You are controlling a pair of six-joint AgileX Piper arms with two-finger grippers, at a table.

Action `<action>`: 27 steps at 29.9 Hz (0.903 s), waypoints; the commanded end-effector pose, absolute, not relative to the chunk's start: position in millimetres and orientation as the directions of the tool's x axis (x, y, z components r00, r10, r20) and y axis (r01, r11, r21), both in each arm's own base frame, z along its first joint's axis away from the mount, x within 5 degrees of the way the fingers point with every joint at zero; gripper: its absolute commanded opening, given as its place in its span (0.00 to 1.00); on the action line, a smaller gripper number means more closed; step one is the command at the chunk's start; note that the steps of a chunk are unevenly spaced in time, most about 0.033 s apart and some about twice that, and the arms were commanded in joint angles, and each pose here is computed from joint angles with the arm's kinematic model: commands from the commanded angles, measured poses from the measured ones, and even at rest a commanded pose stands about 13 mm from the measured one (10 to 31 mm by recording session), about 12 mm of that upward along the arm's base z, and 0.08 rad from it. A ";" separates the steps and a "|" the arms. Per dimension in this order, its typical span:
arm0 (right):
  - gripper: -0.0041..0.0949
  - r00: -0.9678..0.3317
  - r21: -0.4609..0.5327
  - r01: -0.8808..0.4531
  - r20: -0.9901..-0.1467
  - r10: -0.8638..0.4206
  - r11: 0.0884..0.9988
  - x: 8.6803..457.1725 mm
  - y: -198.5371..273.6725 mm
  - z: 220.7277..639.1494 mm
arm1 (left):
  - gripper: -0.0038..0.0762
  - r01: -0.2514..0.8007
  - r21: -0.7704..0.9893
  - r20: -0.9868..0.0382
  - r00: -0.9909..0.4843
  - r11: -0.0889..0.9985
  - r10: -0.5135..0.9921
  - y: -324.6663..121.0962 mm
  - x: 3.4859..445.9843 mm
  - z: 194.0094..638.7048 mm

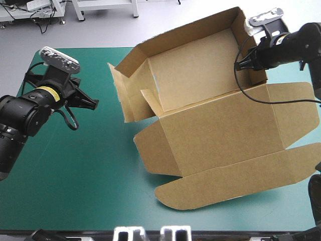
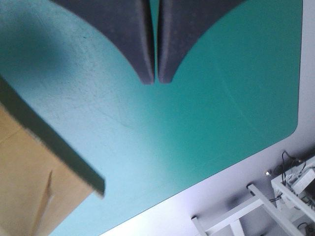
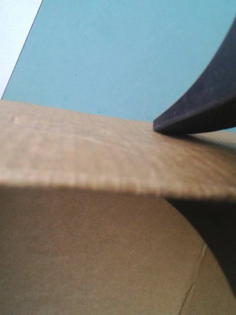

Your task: Fold the box

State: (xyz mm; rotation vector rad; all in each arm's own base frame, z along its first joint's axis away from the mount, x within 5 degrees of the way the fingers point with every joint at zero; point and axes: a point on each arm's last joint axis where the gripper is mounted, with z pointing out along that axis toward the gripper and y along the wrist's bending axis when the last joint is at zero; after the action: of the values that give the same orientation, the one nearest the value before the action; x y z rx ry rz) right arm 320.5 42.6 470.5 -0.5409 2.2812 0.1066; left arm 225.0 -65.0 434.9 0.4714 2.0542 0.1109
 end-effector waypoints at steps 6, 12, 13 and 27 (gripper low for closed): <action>0.02 -0.544 0.038 -0.426 -0.809 -0.223 0.904 283.7 12.4 495.2 | 0.06 0.210 0.111 -0.883 -0.427 0.971 0.193 -31.9 215.6 445.4; 0.02 -0.558 0.106 -0.460 -0.807 -0.194 0.881 280.9 15.5 486.5 | 0.06 0.222 -0.016 -0.855 -0.508 0.975 0.102 -19.5 223.5 407.4; 0.02 -0.555 0.119 -0.467 -0.811 -0.186 0.876 280.7 16.8 487.2 | 0.06 0.237 -0.025 -0.853 -0.511 0.971 0.103 -19.1 224.4 401.4; 0.02 -0.511 0.206 -0.553 -0.849 -0.133 0.808 278.0 28.9 495.0 | 0.06 0.377 -0.373 -0.787 -0.612 0.848 -0.074 -36.5 240.1 343.5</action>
State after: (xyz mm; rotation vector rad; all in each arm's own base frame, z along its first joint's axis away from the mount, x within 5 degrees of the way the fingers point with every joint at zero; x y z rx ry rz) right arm 296.4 23.6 472.3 -0.4982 2.1646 0.5221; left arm 239.1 -25.6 324.4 0.1996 2.2773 -0.4936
